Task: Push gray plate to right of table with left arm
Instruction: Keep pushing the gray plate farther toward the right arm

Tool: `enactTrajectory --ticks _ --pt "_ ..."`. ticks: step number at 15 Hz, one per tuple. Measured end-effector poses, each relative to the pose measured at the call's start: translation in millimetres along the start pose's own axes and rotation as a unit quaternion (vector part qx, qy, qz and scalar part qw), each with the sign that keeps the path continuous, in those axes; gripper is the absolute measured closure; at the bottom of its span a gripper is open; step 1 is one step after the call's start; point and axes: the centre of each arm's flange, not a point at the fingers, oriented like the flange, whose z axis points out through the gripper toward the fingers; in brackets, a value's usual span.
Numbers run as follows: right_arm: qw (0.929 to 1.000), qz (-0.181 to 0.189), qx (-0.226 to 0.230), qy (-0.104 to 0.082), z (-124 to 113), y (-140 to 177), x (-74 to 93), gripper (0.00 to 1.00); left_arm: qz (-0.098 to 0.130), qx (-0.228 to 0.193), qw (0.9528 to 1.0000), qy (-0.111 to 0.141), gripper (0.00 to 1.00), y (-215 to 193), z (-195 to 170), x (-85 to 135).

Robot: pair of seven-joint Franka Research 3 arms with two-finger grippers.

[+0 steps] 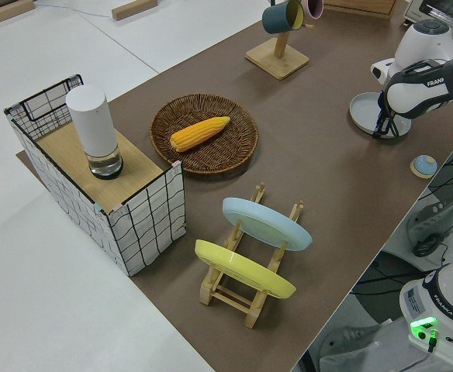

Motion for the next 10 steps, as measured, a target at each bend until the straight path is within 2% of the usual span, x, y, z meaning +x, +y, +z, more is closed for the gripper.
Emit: enactTrajectory --ticks 6,10 --pt "1.0000 0.000 0.000 0.000 0 0 0.0 0.00 -0.030 -0.016 0.9994 -0.006 0.96 37 7 -11" --pt "1.0000 0.000 0.000 0.000 0 0 0.0 0.00 -0.029 -0.021 0.9993 -0.008 0.96 55 10 -9"
